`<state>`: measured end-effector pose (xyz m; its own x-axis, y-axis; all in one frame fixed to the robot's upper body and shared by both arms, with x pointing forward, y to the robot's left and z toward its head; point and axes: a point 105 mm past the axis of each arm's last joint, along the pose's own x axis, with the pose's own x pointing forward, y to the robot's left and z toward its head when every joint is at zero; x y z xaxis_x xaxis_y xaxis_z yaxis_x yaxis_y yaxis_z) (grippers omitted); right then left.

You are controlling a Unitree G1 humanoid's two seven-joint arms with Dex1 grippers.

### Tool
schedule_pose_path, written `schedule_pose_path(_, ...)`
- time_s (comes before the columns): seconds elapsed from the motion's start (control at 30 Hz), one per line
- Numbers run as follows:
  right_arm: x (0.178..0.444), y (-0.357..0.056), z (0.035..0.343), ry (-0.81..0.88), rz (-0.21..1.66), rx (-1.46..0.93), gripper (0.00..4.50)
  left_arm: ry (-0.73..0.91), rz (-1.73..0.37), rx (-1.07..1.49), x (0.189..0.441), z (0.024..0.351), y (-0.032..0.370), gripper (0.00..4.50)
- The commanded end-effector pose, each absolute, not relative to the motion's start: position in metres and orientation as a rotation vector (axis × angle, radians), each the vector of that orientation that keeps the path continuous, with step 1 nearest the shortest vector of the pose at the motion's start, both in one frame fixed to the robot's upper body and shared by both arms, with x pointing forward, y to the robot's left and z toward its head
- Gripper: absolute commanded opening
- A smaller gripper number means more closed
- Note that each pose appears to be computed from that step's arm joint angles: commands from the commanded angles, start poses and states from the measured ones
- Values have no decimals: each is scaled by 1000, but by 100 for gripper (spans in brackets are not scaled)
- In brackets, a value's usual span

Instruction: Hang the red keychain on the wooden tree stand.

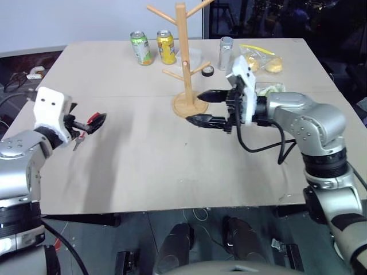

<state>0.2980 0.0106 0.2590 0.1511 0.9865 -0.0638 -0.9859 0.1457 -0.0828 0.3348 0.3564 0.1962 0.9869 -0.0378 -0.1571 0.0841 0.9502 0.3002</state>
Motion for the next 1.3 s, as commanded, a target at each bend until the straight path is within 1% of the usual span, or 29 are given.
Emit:
schedule_pose_path(0.03,283,27,273,-118,1486,-165,447,134,11,340,338,207,384,450)
schedule_pose_path(0.2,282,34,273,-142,1469,-155,447,215,29,321,348,184,403,450)
schedule_pose_path(0.3,281,32,271,-136,1449,-146,447,232,26,295,354,178,407,450)
schedule_pose_path(0.43,278,28,271,-126,1441,-129,447,273,-26,272,360,167,402,450)
schedule_pose_path(0.53,276,27,271,-119,1431,-122,447,320,-11,287,360,157,406,450)
schedule_pose_path(0.73,277,23,274,-112,1400,-111,447,408,3,216,358,137,407,450)
schedule_pose_path(1.0,281,21,278,-107,1376,-109,447,405,-12,182,364,128,398,450)
schedule_pose_path(1.2,282,20,280,-105,1367,-120,447,454,23,165,362,114,400,450)
schedule_pose_path(1.23,282,20,281,-104,1365,-121,450,460,28,158,361,112,400,397)
schedule_pose_path(1.27,282,20,281,-103,1364,-122,450,464,35,153,361,111,401,367)
schedule_pose_path(1.3,282,20,281,-103,1364,-122,450,467,42,146,360,110,402,327)
